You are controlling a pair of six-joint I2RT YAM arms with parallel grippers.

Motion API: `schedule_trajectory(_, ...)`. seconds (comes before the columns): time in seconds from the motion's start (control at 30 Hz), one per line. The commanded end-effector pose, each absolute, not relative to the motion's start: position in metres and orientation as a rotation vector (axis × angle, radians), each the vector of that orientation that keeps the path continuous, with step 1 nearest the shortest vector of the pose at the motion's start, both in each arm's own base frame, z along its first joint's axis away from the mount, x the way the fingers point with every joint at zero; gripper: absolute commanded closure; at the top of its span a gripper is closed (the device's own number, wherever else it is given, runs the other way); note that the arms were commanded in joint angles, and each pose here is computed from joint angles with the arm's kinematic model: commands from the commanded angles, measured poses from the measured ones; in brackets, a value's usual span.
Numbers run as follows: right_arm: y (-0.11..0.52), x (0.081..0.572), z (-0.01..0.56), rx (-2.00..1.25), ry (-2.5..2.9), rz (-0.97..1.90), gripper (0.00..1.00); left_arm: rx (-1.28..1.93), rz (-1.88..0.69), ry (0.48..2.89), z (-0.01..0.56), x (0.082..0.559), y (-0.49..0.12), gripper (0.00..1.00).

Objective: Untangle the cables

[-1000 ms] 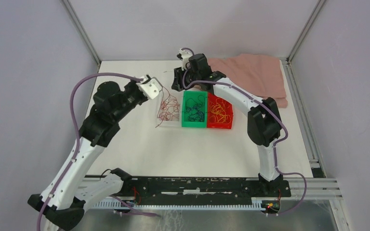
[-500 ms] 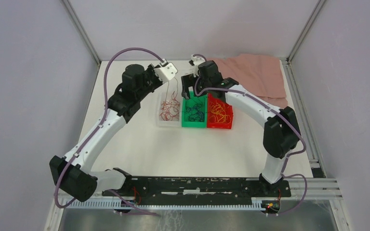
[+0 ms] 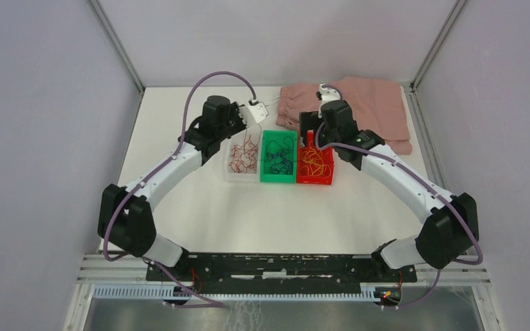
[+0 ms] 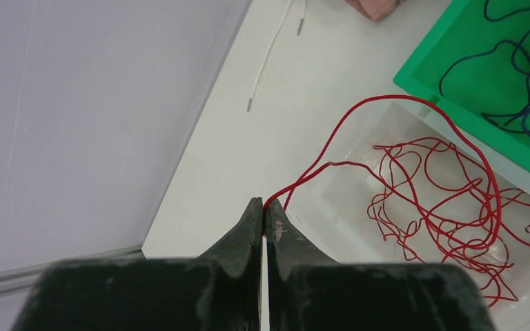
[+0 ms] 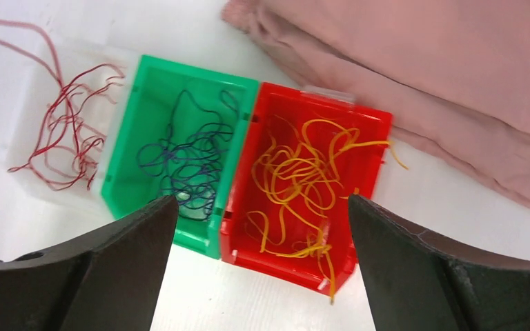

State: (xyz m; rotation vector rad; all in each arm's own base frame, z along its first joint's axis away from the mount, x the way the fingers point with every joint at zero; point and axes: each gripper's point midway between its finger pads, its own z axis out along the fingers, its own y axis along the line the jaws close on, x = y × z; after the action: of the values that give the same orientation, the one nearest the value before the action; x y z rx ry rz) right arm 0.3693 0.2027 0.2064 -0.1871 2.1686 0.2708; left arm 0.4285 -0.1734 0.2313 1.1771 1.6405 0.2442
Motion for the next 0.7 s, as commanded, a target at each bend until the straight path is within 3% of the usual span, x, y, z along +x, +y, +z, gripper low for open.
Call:
schedule_trajectory(0.0, 0.169, 0.375, 0.234, 0.003, 2.076, 0.246, 0.01, 1.233, 0.369, 1.57, 0.22, 0.449, -0.166, 0.97)
schedule_trajectory(0.27, 0.136, 0.373, 0.226, 0.117, 2.081, 0.193, 0.01, 1.373, 0.367, 1.564, 0.168, 0.455, -0.17, 0.97)
schedule_trajectory(0.67, 0.12, 0.376, 0.216, 0.175, 2.116, 0.177, 0.01, 1.56, 0.14, 1.7, 0.102, 0.428, -0.191, 0.95)
